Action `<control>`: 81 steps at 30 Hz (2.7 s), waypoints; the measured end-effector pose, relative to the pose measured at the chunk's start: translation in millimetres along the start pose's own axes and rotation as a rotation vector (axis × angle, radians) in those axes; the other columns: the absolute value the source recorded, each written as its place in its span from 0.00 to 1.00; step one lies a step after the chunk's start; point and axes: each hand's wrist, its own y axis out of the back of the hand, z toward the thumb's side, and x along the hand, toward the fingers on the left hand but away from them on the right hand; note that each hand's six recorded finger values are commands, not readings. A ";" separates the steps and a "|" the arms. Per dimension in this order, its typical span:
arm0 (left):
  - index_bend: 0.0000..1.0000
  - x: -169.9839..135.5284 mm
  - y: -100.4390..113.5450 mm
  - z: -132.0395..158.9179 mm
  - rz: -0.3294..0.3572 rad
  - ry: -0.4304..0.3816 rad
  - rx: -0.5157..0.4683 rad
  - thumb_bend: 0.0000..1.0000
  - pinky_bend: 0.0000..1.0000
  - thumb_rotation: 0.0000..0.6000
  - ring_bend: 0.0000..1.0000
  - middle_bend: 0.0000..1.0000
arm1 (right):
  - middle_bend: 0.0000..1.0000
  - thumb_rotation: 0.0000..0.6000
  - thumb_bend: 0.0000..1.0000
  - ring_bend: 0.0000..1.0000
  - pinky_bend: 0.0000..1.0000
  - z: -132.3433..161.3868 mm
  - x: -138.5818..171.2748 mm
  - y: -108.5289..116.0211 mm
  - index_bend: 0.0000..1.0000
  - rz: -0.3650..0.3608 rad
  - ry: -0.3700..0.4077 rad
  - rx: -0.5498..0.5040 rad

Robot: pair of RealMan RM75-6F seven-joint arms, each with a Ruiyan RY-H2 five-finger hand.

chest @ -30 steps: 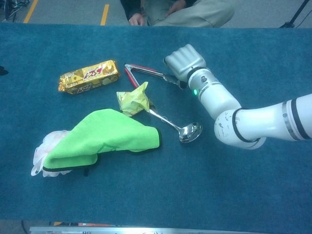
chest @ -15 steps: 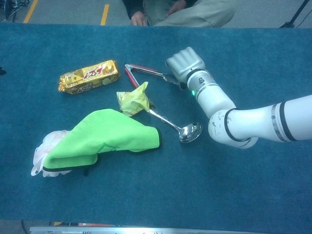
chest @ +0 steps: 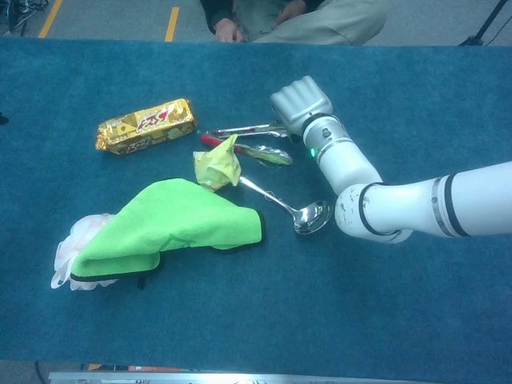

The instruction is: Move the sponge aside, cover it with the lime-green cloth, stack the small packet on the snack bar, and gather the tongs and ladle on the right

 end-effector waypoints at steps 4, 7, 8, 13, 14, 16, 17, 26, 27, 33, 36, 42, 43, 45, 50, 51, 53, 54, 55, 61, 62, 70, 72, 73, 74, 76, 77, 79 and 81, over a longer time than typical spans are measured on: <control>0.00 0.2 -0.2 0.6 0.000 -0.003 -0.001 0.37 0.16 1.00 0.00 0.00 | 0.55 1.00 0.53 0.52 0.70 -7.2 0.6 -0.3 0.59 -0.003 -0.005 -0.005; 0.00 0.2 -0.8 1.4 -0.002 -0.005 0.001 0.38 0.16 1.00 0.00 0.00 | 0.56 1.00 0.53 0.53 0.70 -12.9 2.7 -1.0 0.60 -0.003 -0.003 -0.011; 0.00 0.1 -0.9 1.9 -0.003 -0.006 0.001 0.38 0.16 1.00 0.00 0.00 | 0.56 1.00 0.53 0.53 0.70 -15.8 3.8 -1.4 0.60 -0.005 -0.001 -0.008; 0.00 -1.3 -1.1 2.9 -0.001 -0.007 0.002 0.37 0.16 1.00 0.00 0.00 | 0.56 1.00 0.53 0.53 0.71 -30.9 10.9 -5.4 0.60 -0.011 0.008 0.018; 0.00 -1.4 -1.3 2.9 -0.002 -0.007 0.003 0.37 0.16 1.00 0.00 0.00 | 0.56 1.00 0.53 0.53 0.71 -36.7 13.1 -6.4 0.60 -0.013 0.008 0.024; 0.00 -1.3 -2.2 3.2 -0.005 -0.007 0.004 0.37 0.16 1.00 0.00 0.00 | 0.56 1.00 0.53 0.53 0.71 -47.0 16.7 -7.8 0.60 -0.015 0.007 0.030; 0.00 -1.0 -2.5 3.7 -0.007 -0.008 0.004 0.37 0.16 1.00 0.00 0.00 | 0.56 1.00 0.53 0.53 0.71 -54.8 19.4 -8.5 0.60 -0.017 0.005 0.037; 0.00 5.6 -6.3 14.1 -0.017 -0.038 0.011 0.37 0.16 1.00 0.00 0.00 | 0.56 1.00 0.52 0.53 0.71 -122.5 54.3 -18.5 0.60 -0.027 0.003 0.086; 0.00 6.3 -6.6 15.5 -0.018 -0.041 0.012 0.37 0.16 1.00 0.00 0.00 | 0.56 1.00 0.52 0.53 0.71 -129.2 59.1 -20.3 0.60 -0.027 0.003 0.088; 0.00 8.9 -8.7 20.4 -0.023 -0.048 0.016 0.37 0.16 1.00 0.00 0.00 | 0.56 1.00 0.52 0.53 0.71 -157.1 89.0 -32.9 0.60 -0.021 0.020 0.066; 0.00 9.8 -9.7 22.9 -0.025 -0.052 0.018 0.37 0.16 1.00 0.00 0.00 | 0.56 1.00 0.52 0.53 0.71 -157.6 99.0 -37.7 0.60 -0.024 0.041 0.055; 0.00 8.9 -9.0 26.1 -0.021 -0.056 0.021 0.37 0.16 1.00 0.00 0.00 | 0.56 1.00 0.51 0.53 0.71 -153.1 104.9 -46.2 0.60 -0.033 0.063 0.079; 0.00 8.3 -8.8 25.7 -0.020 -0.054 0.021 0.37 0.16 1.00 0.00 0.00 | 0.54 1.00 0.50 0.53 0.71 -153.1 104.5 -47.3 0.60 -0.030 0.061 0.081; 0.00 6.8 -8.6 24.2 -0.019 -0.049 0.021 0.37 0.16 1.00 0.00 0.00 | 0.48 1.00 0.49 0.49 0.70 -154.7 103.8 -49.6 0.55 -0.015 0.053 0.083; 0.00 6.7 -8.9 21.7 -0.020 -0.044 0.017 0.37 0.16 1.00 0.00 0.00 | 0.28 1.00 0.46 0.31 0.56 -164.4 103.2 -54.7 0.12 0.047 0.023 0.101; 0.00 6.9 -9.0 22.0 -0.020 -0.045 0.017 0.37 0.16 1.00 0.00 0.00 | 0.26 1.00 0.45 0.28 0.54 -165.8 103.5 -54.7 0.06 0.058 0.018 0.103; 0.00 7.4 -8.7 22.9 -0.018 -0.049 0.018 0.37 0.16 1.00 0.00 0.00 | 0.22 1.00 0.44 0.25 0.50 -168.6 104.1 -53.0 0.00 0.076 0.011 0.112; 0.00 7.7 -8.4 23.6 -0.016 -0.051 0.018 0.37 0.16 1.00 0.00 0.00 | 0.21 1.00 0.43 0.23 0.49 -169.6 104.3 -51.5 0.00 0.080 0.008 0.114; 0.00 7.8 -8.3 24.0 -0.015 -0.053 0.018 0.37 0.16 1.00 0.00 0.00 | 0.19 1.00 0.42 0.23 0.48 -170.9 104.3 -49.9 0.00 0.083 0.005 0.115; 0.00 7.7 -7.3 23.7 -0.015 -0.050 0.022 0.37 0.16 1.00 0.00 0.00 | 0.23 1.00 0.38 0.21 0.48 -169.7 105.5 -33.9 0.01 0.061 0.011 0.042; 0.00 7.6 -7.0 23.4 -0.015 -0.048 0.022 0.37 0.16 1.00 0.00 0.00 | 0.25 1.00 0.38 0.21 0.48 -166.8 106.8 -28.9 0.02 0.049 0.023 0.015; 0.00 6.4 -4.9 23.4 -0.012 -0.043 0.027 0.37 0.16 1.00 0.00 0.00 | 0.38 1.00 0.16 0.31 0.49 -128.8 129.4 6.1 0.21 -0.053 0.209 -0.048; 0.00 6.4 -5.1 23.5 -0.013 -0.043 0.028 0.37 0.16 1.00 0.00 0.00 | 0.39 1.00 0.10 0.31 0.49 -115.5 140.3 9.1 0.22 -0.064 0.274 -0.037; 0.00 6.5 -5.3 23.6 -0.014 -0.044 0.028 0.37 0.16 1.00 0.00 0.00 | 0.39 1.00 0.08 0.31 0.49 -109.8 145.6 8.6 0.23 -0.064 0.303 -0.027; 0.00 6.6 -5.5 23.8 -0.015 -0.044 0.028 0.37 0.16 1.00 0.00 0.00 | 0.40 1.00 0.06 0.32 0.49 -102.3 153.3 6.2 0.23 -0.059 0.342 -0.011; 0.00 6.8 -6.0 24.3 -0.017 -0.046 0.029 0.37 0.16 1.00 0.00 0.00 | 0.40 1.00 0.02 0.32 0.49 -91.9 164.6 0.4 0.23 -0.044 0.396 0.015; 0.00 6.9 -6.2 24.4 -0.018 -0.046 0.030 0.37 0.16 1.00 0.00 0.00 | 0.40 1.00 0.02 0.32 0.49 -86.4 171.2 -3.4 0.23 -0.037 0.426 0.032; 0.00 7.0 -6.5 24.5 -0.020 -0.046 0.030 0.37 0.16 1.00 0.00 0.00 | 0.40 1.00 0.01 0.32 0.49 -79.9 178.7 -7.7 0.23 -0.032 0.460 0.054; 0.00 7.1 -6.5 24.7 -0.021 -0.047 0.030 0.37 0.16 1.00 0.00 0.00 | 0.40 1.00 0.00 0.32 0.49 -73.5 184.8 -10.7 0.23 -0.037 0.490 0.078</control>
